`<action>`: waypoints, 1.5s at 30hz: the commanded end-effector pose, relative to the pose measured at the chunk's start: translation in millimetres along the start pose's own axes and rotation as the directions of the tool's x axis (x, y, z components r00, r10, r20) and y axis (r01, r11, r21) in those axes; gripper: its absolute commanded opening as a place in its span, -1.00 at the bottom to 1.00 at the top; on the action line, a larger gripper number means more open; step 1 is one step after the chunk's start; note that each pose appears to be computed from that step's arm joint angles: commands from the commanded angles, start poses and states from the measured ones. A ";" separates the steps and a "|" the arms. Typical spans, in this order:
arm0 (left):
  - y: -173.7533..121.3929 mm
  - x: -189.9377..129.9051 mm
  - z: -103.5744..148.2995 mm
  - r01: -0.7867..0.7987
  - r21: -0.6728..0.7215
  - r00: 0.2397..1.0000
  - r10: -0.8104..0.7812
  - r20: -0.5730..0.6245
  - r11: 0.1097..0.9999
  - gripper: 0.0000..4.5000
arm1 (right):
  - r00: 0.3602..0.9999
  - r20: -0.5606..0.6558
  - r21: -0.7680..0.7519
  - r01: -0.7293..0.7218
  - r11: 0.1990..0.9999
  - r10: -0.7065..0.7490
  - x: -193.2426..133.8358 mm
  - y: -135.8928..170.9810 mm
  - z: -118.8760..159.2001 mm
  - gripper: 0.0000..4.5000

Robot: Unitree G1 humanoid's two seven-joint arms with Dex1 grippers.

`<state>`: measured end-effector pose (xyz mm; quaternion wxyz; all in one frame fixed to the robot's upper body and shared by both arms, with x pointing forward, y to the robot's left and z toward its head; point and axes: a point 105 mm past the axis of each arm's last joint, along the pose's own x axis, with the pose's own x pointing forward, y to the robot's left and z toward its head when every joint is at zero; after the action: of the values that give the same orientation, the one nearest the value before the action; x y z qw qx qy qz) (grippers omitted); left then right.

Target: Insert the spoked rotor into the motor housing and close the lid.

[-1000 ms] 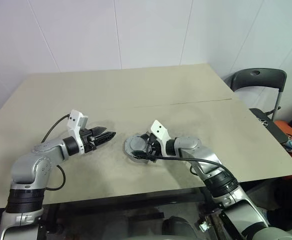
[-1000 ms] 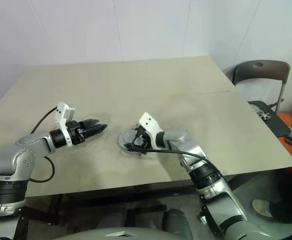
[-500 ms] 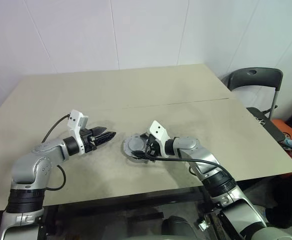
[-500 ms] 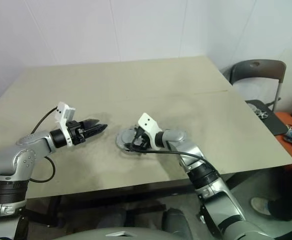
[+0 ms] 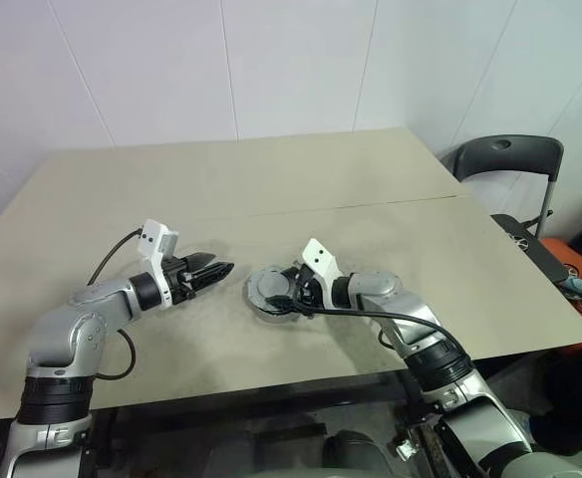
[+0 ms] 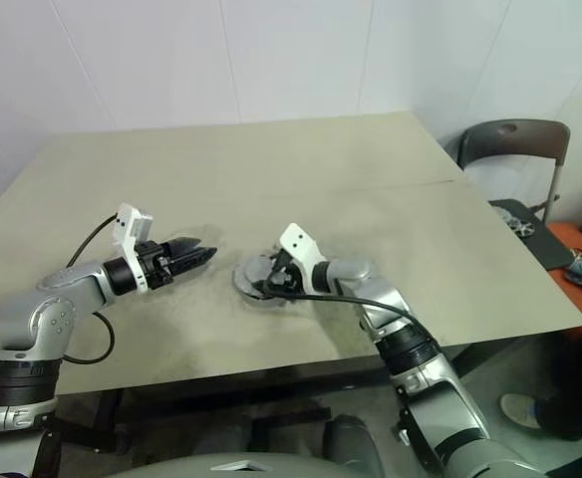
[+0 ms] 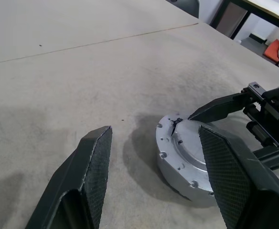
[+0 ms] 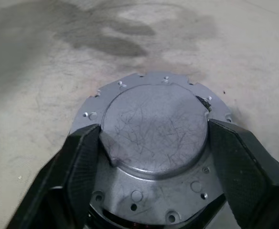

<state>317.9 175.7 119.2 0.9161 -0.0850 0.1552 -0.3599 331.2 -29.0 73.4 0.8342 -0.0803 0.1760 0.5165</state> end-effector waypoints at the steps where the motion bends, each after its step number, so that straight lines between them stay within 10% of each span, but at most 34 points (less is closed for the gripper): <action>1: -2.7 2.4 9.6 0.007 0.039 1.000 -0.007 0.025 0.999 0.36 | 0.998 0.059 -0.016 0.008 1.000 -0.007 -10.7 -3.9 19.5 0.39; 41: -6.5 5.2 5.7 0.010 0.030 1.000 -0.010 0.023 1.000 0.36 | 0.999 -0.019 -0.054 -0.041 0.998 0.040 -19.2 2.2 0.9 0.39; 45: -6.4 5.2 5.4 0.009 0.028 1.000 -0.010 0.023 1.000 0.36 | 0.995 0.041 0.049 -0.096 0.994 0.094 -26.0 4.7 15.3 0.78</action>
<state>319.0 170.4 113.0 0.9157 -0.0862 0.1621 -0.3574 319.2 -48.1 75.3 0.8176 -0.0659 0.1996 0.5360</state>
